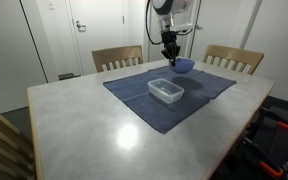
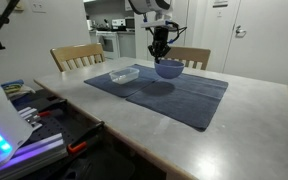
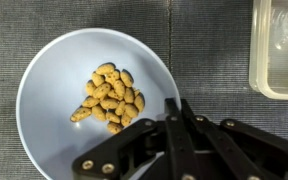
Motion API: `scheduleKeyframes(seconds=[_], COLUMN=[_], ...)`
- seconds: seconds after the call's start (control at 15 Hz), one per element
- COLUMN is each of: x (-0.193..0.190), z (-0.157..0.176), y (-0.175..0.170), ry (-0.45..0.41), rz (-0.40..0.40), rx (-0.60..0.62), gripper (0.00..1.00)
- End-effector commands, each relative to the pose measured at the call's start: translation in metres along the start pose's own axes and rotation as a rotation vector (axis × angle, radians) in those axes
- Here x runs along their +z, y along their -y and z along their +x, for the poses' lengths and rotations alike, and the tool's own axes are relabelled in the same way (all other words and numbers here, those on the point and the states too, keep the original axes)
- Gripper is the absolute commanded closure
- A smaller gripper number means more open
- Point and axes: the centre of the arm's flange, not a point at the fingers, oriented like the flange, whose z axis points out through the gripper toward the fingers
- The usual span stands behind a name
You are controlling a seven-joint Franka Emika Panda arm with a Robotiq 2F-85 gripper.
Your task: Move the bowl backwards
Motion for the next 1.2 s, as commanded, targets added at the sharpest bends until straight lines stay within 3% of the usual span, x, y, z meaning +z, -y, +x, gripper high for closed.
scheduleKeyframes(seconds=[0.0, 0.47, 0.8, 1.07, 1.13], x=[-0.004, 0.003, 0.03, 0.021, 0.018], z=[0.003, 0.022, 0.043, 0.046, 0.047], y=[0.024, 0.073, 0.077, 0.082, 0.083], ry=[-0.004, 0.004, 0.035, 0.018, 0.011], rz=[0.04, 0.013, -0.038, -0.043, -0.044], rx=[-0.035, -0.093, -0.042, -0.021, -0.022], gripper=[0.99, 0.99, 0.99, 0.99, 0.7])
